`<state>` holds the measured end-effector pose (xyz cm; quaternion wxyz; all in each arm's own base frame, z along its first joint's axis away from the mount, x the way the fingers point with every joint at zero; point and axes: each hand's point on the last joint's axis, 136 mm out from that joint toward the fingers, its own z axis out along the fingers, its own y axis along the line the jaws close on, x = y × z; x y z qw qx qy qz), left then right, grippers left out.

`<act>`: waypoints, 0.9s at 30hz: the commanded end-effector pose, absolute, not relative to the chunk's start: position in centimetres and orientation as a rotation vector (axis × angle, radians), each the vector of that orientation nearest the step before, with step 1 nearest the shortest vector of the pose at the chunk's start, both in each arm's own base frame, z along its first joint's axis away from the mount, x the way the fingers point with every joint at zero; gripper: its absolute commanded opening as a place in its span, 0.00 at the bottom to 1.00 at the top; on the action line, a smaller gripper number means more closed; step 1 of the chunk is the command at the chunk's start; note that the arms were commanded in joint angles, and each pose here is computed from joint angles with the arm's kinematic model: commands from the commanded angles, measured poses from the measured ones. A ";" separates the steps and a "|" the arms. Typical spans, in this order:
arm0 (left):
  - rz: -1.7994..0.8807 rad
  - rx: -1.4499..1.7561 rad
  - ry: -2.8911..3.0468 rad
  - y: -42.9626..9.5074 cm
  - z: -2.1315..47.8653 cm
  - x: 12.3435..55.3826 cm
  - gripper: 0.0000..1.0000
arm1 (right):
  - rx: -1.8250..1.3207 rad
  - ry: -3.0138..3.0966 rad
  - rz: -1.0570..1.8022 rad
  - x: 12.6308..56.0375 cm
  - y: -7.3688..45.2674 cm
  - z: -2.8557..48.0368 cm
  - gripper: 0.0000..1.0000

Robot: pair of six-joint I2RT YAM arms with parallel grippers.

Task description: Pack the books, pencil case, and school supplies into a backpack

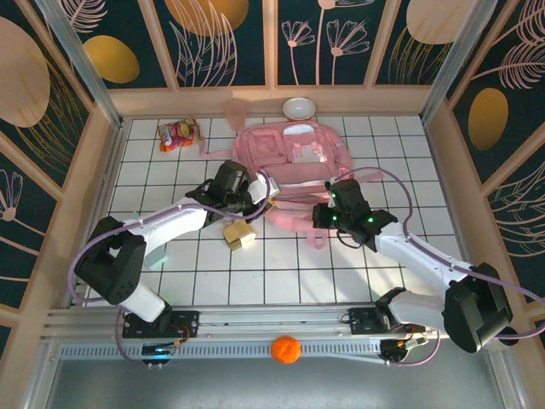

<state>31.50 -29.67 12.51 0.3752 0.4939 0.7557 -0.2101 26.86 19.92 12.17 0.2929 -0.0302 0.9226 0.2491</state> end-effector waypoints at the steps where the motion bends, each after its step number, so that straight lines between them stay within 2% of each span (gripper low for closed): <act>1: -0.408 1.229 1.945 -27.5 13.1 33.2 0.04 | -0.160 2.451 0.780 25.3 21.0 11.7 0.00; 2: -0.435 1.260 1.935 -27.8 13.1 32.8 0.17 | -0.165 2.439 0.810 25.1 21.3 11.8 0.00; 3: -0.481 1.304 1.920 -28.3 13.0 31.9 0.36 | -0.167 2.429 0.839 25.0 21.6 11.9 0.00; 4: -0.515 1.346 1.893 -29.0 13.1 31.1 0.47 | -0.167 2.424 0.860 24.8 21.8 11.8 0.00; 7: -0.495 1.482 1.767 -31.3 13.4 29.0 0.63 | -0.168 2.429 0.885 24.5 22.0 11.4 0.00; 11: -0.487 1.586 1.695 -34.1 12.4 27.9 0.70 | -0.181 2.445 0.891 23.9 22.1 10.9 0.00; 17: -0.507 1.592 1.692 -36.6 10.6 29.0 0.65 | -0.181 2.455 0.870 23.8 21.8 10.8 0.00; 22: -0.471 1.602 1.701 -36.9 8.6 29.9 0.46 | -0.191 2.454 0.860 23.9 21.7 10.8 0.00; 23: -0.476 1.613 1.705 -36.9 8.2 29.7 0.36 | -0.192 2.456 0.852 24.0 21.7 10.8 0.00; 25: -0.501 1.623 1.702 -36.8 8.2 29.2 0.07 | -0.174 2.462 0.818 24.3 21.3 10.5 0.00; 26: -0.525 1.627 1.694 -36.8 8.3 28.7 0.00 | -0.154 2.472 0.783 24.5 20.9 10.2 0.00; 27: -0.551 1.623 1.683 -36.8 8.6 28.3 0.00 | -0.138 2.483 0.744 24.7 20.4 9.8 0.00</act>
